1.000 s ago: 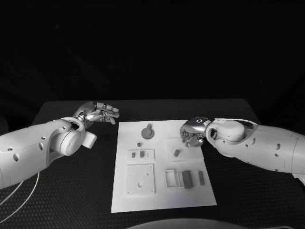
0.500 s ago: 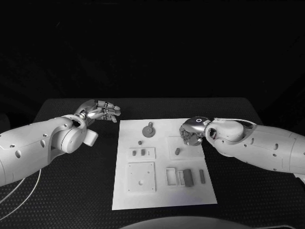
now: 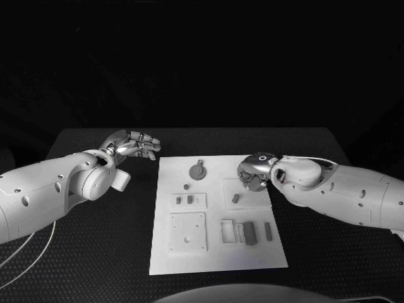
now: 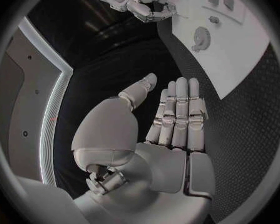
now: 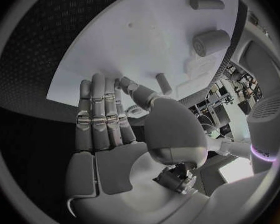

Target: Assemble the parts on the task board

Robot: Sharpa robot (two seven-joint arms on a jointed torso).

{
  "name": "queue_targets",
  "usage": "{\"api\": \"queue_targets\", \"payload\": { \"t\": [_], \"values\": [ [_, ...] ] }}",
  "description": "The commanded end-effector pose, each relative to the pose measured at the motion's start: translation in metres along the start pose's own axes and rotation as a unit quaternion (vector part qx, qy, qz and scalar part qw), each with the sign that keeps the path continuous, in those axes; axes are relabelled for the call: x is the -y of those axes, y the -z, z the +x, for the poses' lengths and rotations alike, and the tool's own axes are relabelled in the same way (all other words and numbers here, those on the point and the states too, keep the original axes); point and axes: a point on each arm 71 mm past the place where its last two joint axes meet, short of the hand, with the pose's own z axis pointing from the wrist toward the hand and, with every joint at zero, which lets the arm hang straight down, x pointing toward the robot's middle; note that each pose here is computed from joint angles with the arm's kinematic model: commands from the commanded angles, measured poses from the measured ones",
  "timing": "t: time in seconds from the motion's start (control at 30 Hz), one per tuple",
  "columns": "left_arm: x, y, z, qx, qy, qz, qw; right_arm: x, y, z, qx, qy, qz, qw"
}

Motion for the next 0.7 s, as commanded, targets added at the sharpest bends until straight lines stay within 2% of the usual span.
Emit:
{"api": "queue_targets", "payload": {
  "t": [0.03, 0.17, 0.53, 0.7],
  "values": [
    [0.0013, -0.0006, 0.0024, -0.01, 0.005, 0.0, 1.0, -0.004, 0.001, 0.019, -0.04, 0.011, -0.005, 0.999],
    [0.0012, -0.0005, 0.0022, -0.01, 0.004, 0.0, 1.0, -0.005, 0.002, 0.019, -0.035, 0.011, -0.006, 0.999],
    [0.0009, -0.0009, 0.0016, -0.009, 0.002, 0.0, 1.0, -0.011, 0.003, 0.011, 0.019, -0.008, -0.023, 1.0],
    [0.0004, -0.0009, 0.0, -0.007, 0.002, -0.001, 1.0, -0.01, 0.006, 0.009, 0.028, -0.022, -0.023, 0.999]
  ]
}}
